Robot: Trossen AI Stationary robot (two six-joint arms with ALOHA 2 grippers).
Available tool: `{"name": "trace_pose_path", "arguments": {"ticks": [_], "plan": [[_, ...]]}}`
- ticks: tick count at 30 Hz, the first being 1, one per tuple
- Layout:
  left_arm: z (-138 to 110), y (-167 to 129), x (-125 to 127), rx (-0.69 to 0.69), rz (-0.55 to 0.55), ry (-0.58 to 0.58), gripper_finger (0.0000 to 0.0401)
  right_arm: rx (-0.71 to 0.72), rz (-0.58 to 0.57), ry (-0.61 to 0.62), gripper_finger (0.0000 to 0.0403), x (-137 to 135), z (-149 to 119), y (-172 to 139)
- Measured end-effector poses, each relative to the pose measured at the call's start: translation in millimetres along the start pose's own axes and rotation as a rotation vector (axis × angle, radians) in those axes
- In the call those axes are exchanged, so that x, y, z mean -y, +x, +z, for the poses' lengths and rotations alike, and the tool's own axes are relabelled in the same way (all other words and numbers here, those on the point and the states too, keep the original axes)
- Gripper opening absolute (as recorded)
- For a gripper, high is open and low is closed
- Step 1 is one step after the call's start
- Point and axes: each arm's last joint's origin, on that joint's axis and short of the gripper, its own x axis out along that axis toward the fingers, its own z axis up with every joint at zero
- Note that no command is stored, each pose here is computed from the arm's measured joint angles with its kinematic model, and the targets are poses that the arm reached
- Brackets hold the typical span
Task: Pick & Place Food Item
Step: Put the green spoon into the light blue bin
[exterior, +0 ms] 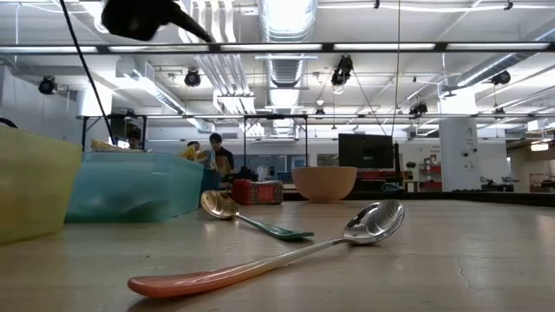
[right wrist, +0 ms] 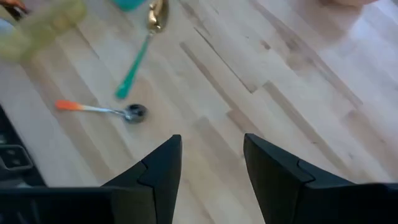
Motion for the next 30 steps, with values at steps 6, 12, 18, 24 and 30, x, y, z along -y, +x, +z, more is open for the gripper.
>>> {"name": "trace_pose_path", "arguments": {"ticks": [6,12,18,24,30], "plan": [[10,50,8,-0.064,0.058,-0.100,0.0258,-0.002,0.065,-0.025,0.0170,46,-4,4],[14,85,23,-0.101,0.183,-0.182,0.0258,-0.022,0.106,0.047,0.0170,82,-16,8],[23,103,22,-0.203,0.389,-0.247,0.0258,-0.061,0.167,0.061,0.0170,92,-28,20],[24,124,14,-0.258,0.472,-0.286,0.0258,-0.058,0.198,0.072,0.0170,90,-33,29],[22,143,1,-0.283,0.542,-0.303,0.0257,-0.070,0.188,0.058,0.0170,87,-33,31]]}}
